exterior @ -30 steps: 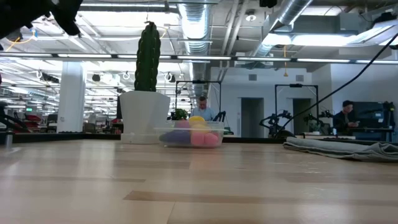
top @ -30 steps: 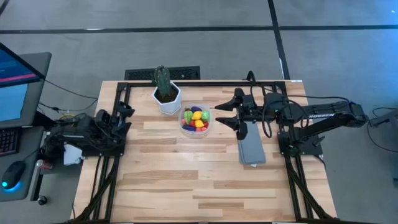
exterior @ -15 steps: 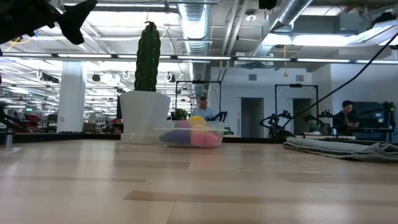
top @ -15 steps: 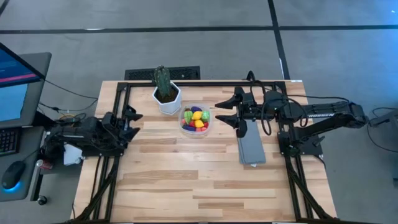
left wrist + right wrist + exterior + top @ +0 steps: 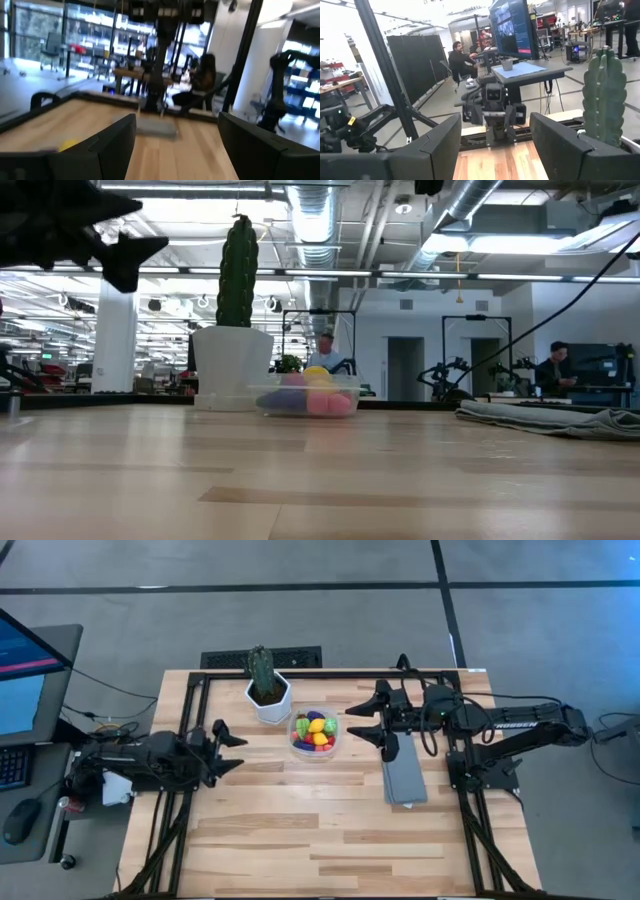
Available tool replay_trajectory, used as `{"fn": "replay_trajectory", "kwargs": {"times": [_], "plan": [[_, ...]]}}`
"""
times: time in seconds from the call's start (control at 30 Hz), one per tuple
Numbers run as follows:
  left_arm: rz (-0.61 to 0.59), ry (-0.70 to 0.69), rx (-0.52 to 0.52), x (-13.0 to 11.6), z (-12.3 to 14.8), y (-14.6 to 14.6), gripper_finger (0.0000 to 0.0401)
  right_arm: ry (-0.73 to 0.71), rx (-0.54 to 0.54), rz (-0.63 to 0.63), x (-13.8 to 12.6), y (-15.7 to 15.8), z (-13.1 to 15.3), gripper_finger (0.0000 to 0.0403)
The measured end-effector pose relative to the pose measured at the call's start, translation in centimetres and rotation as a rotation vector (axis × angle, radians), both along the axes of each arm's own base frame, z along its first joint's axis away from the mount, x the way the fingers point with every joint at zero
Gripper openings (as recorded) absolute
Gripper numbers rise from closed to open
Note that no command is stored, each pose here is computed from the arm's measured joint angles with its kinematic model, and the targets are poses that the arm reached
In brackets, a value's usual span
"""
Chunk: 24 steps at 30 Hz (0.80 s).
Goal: Pick and placing Produce into tupperware
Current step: Return to Home Position
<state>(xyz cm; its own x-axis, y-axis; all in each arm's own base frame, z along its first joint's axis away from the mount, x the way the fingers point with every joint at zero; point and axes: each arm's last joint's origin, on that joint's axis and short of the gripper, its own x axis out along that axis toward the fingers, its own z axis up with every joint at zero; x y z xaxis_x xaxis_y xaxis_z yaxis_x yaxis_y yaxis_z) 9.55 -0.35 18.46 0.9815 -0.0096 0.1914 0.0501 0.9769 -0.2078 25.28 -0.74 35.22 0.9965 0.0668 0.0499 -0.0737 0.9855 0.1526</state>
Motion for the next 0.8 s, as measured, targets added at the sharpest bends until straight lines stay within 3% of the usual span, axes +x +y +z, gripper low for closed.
{"fn": "replay_trajectory", "kwargs": {"times": [0.23,0.5,0.8], "plan": [[-0.063,0.148,0.014,0.2,-1.4,-0.2,0.0272,-0.031,-0.015,0.057,0.0,0.2,0.3,0.026],[-0.057,0.166,0.093,0.3,-1.6,-0.3,0.0272,-0.045,-0.014,0.044,0.0,0.1,0.4,0.026],[-0.076,0.375,0.045,1.4,-3.4,-0.5,0.0272,-0.026,-0.014,0.044,0.0,0.1,0.2,0.026]]}}
